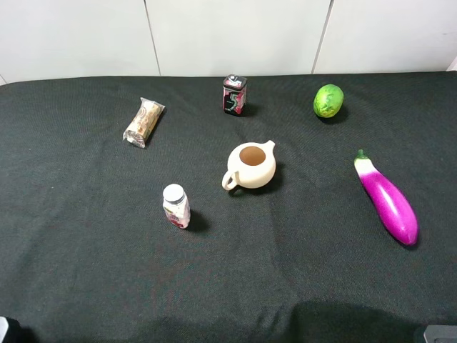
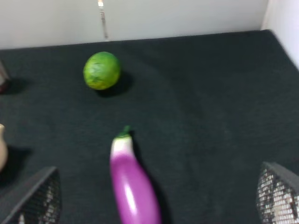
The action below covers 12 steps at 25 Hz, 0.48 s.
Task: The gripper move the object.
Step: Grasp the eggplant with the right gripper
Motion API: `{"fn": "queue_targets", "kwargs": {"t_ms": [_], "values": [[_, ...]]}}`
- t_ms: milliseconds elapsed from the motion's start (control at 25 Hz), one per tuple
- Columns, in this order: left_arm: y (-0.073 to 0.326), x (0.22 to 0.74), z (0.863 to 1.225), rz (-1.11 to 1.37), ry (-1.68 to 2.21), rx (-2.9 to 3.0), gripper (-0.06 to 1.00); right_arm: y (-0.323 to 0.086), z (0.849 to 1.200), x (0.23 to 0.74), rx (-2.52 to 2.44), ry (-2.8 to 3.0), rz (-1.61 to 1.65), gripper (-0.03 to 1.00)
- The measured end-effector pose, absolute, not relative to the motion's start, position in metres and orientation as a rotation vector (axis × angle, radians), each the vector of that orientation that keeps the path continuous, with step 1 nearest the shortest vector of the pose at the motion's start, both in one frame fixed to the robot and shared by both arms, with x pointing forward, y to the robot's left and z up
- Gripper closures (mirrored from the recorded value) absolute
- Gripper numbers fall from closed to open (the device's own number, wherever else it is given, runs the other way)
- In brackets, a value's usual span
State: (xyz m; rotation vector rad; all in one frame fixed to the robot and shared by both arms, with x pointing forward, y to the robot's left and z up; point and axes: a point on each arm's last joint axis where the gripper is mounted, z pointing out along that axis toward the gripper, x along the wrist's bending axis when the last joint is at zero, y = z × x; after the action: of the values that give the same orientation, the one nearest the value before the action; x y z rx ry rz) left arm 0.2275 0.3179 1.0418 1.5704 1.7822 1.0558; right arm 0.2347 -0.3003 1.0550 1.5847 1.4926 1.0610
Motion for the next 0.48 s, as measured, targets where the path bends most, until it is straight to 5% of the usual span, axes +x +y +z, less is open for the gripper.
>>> {"fn": "queue_targets", "kwargs": {"t_ms": [480], "values": [[0.318,0.227,1.042,1.056,1.782,1.570,0.15,-0.295,1.052,0.273,1.769,1.656,0.927,0.34]]}}
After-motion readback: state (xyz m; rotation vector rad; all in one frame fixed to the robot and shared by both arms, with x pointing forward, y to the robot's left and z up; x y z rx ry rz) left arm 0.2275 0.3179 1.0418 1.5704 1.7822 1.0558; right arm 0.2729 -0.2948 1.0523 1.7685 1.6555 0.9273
